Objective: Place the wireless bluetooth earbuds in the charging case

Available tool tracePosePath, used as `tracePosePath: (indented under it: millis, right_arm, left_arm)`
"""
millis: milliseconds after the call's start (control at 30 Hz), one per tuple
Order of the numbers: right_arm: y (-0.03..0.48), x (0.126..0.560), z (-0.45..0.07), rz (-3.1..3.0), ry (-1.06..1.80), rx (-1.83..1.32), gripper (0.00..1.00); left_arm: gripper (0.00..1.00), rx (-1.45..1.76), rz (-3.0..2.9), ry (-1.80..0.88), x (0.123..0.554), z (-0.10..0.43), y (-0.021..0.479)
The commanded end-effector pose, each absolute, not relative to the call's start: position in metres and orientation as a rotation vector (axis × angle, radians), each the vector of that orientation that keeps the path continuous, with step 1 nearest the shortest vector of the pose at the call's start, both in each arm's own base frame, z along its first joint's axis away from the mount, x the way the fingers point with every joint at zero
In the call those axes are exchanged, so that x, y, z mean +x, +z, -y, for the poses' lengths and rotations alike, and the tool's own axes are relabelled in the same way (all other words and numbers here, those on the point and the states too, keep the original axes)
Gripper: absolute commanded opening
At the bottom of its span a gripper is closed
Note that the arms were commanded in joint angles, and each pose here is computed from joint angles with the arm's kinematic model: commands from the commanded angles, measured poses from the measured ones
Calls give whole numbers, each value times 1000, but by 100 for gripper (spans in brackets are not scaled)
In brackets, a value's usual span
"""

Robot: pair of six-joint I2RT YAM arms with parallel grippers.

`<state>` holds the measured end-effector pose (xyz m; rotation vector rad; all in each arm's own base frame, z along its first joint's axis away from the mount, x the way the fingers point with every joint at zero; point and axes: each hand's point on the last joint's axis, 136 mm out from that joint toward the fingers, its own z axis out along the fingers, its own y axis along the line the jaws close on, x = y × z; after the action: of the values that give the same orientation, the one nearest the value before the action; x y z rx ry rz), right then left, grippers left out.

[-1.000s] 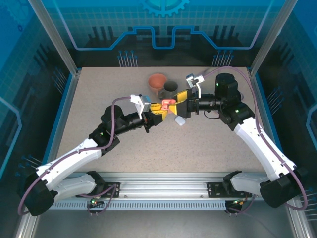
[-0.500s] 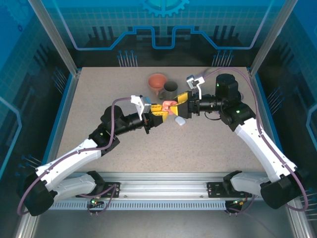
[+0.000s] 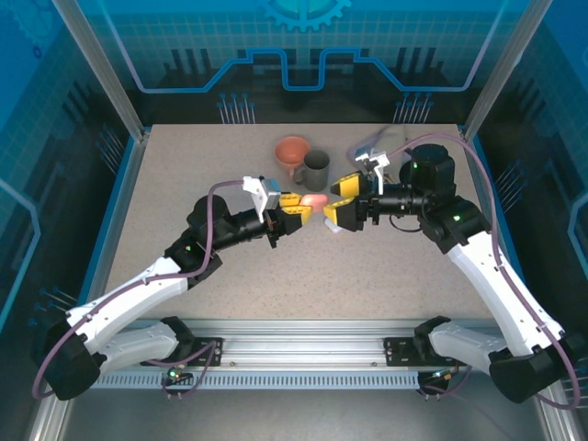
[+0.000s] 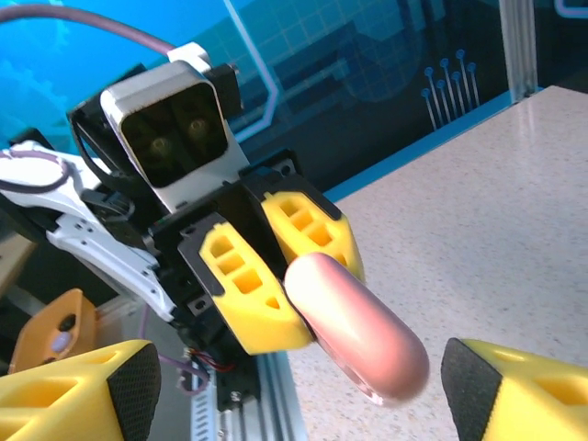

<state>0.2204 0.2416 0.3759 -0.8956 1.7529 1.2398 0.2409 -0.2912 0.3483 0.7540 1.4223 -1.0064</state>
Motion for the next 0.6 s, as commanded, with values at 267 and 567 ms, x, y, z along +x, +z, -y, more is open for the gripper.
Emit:
tracePosePath:
  millis: [267,567]
  right_arm:
    - [368,198,-231,-1562,1006,-1212,84]
    - [365,193,-252,-1454,984,-1362,83]
  left_arm:
    - [0,868,-1304,-952,215,282,374]
    - [0,926,-1266,-986,204,286,382]
